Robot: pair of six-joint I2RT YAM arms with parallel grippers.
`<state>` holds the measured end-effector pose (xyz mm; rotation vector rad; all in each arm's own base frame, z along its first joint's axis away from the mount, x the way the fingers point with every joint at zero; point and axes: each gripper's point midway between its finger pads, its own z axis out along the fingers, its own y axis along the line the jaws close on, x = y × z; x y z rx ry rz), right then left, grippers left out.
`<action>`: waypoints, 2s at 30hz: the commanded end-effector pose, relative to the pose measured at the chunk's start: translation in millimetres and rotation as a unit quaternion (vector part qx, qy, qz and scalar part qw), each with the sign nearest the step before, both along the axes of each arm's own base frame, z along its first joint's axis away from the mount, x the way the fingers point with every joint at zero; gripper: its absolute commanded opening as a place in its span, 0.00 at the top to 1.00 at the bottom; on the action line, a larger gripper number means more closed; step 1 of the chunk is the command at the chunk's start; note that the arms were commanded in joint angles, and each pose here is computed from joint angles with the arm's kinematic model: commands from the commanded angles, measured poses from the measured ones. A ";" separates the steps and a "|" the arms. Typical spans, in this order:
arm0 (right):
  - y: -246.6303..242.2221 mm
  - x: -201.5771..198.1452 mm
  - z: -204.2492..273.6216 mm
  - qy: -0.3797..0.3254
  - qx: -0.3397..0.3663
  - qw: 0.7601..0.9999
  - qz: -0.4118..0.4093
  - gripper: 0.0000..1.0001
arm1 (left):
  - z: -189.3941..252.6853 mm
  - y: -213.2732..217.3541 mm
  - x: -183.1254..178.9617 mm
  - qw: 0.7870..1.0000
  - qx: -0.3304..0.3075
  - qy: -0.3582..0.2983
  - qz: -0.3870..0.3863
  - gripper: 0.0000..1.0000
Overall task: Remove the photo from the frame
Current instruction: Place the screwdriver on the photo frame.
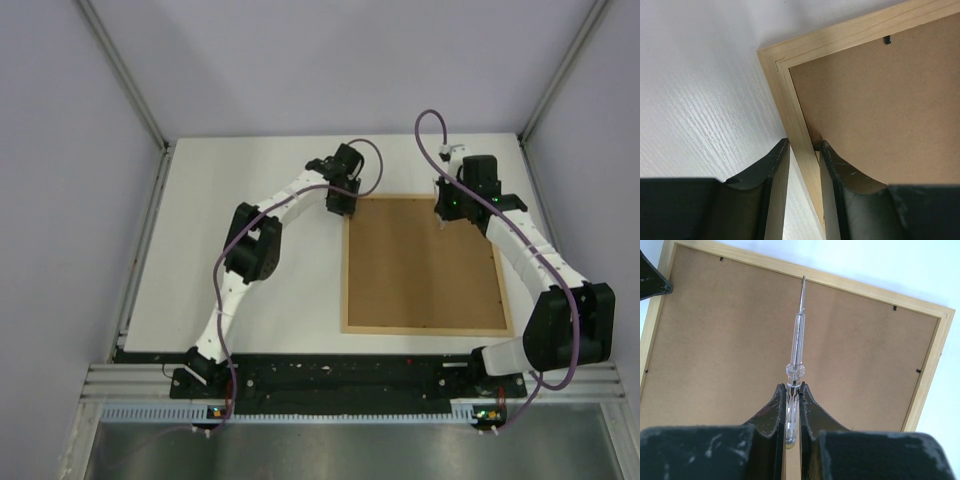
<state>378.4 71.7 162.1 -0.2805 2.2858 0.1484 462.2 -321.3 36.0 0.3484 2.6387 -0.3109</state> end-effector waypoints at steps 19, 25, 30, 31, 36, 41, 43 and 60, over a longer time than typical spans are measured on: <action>4.4 7.8 7.8 -0.024 -0.001 1.000 0.010 1.00 | 32.0 10.0 8.4 0.999 -0.003 -0.031 0.043 0.72; -9.9 10.9 9.4 -0.028 -0.017 0.999 -0.006 1.00 | 54.4 23.3 23.1 0.997 -0.013 -0.057 0.055 0.20; -44.9 10.0 -3.7 0.009 0.004 0.999 -0.044 1.00 | 89.3 35.4 49.7 0.992 -0.038 -0.111 0.038 0.12; -49.2 10.4 -9.1 0.019 0.009 0.999 -0.049 1.00 | 95.0 37.8 55.9 0.991 -0.047 -0.121 0.037 0.12; -98.1 0.1 -33.9 0.067 -0.003 0.991 -0.113 1.00 | 109.9 20.4 73.5 0.982 -0.105 -0.157 0.000 0.12; -134.0 -19.7 -48.7 0.091 -0.073 0.981 -0.154 1.00 | 115.9 6.3 90.7 0.971 -0.132 -0.199 -0.019 0.11; -142.2 -26.9 -54.2 0.100 -0.089 0.978 -0.162 1.00 | 116.0 4.0 100.0 0.969 -0.128 -0.212 -0.019 0.11; -97.5 -53.0 -123.6 0.202 -0.054 0.974 -0.081 1.00 | 75.8 -12.3 102.9 0.971 -0.118 -0.202 -0.051 0.11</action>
